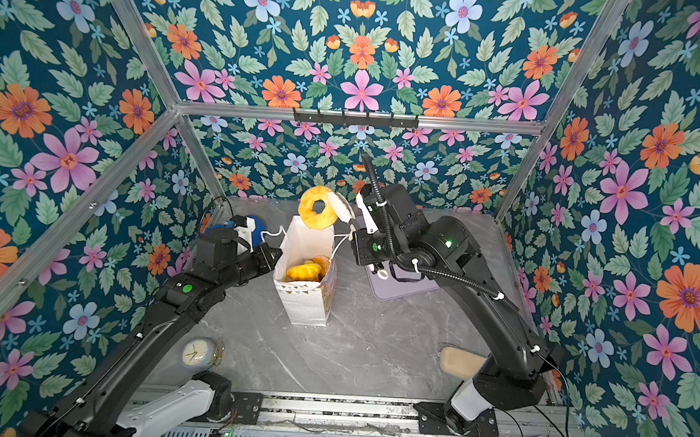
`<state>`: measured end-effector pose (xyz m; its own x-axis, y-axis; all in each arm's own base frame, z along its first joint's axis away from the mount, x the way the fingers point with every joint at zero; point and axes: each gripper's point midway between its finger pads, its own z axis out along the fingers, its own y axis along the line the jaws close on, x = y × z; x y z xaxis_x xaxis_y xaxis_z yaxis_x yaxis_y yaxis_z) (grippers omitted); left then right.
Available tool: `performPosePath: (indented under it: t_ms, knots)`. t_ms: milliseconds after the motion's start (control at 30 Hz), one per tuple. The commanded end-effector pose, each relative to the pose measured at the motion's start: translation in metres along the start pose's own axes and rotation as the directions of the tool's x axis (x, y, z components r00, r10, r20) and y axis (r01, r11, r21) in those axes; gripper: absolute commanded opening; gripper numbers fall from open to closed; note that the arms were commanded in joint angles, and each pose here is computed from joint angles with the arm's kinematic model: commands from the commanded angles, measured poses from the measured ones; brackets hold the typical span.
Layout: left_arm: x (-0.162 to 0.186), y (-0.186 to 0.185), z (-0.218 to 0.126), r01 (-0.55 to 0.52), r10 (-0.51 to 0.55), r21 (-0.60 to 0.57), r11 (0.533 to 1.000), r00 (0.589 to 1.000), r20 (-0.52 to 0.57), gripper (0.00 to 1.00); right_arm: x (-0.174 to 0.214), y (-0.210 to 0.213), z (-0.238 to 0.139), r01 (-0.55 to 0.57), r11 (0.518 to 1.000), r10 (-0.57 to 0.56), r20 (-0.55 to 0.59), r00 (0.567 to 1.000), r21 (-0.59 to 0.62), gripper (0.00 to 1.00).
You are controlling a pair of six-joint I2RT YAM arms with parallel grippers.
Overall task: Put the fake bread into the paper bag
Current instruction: 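Carry the bagel over the paper bag opening, then lower the bagel into the bag and open the tongs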
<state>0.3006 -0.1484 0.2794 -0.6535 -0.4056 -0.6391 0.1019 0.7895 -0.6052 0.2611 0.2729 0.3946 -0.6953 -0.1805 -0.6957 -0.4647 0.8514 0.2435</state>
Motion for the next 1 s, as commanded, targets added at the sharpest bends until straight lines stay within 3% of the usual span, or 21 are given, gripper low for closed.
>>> performPosePath:
  t_ms: [0, 500, 967]
  knots:
    - [-0.006, -0.006, -0.001, -0.001, 0.001, 0.025, 1.0, 1.0, 0.024, 0.08, 0.0, -0.008, 0.0, 0.05, 0.995, -0.05, 0.003, 0.999, 0.083, 0.17]
    - [-0.005, -0.005, -0.001, -0.002, 0.001, 0.026, 1.0, 1.0, 0.024, 0.08, 0.02, 0.004, 0.042, 0.263, 0.928, -0.229, -0.154, 0.961, 0.262, 0.17]
    - [-0.003, -0.004, 0.0, -0.001, 0.001, 0.025, 1.0, 1.0, 0.021, 0.08, 0.034, 0.012, 0.058, 0.299, 0.923, -0.251, -0.211, 0.945, 0.241, 0.28]
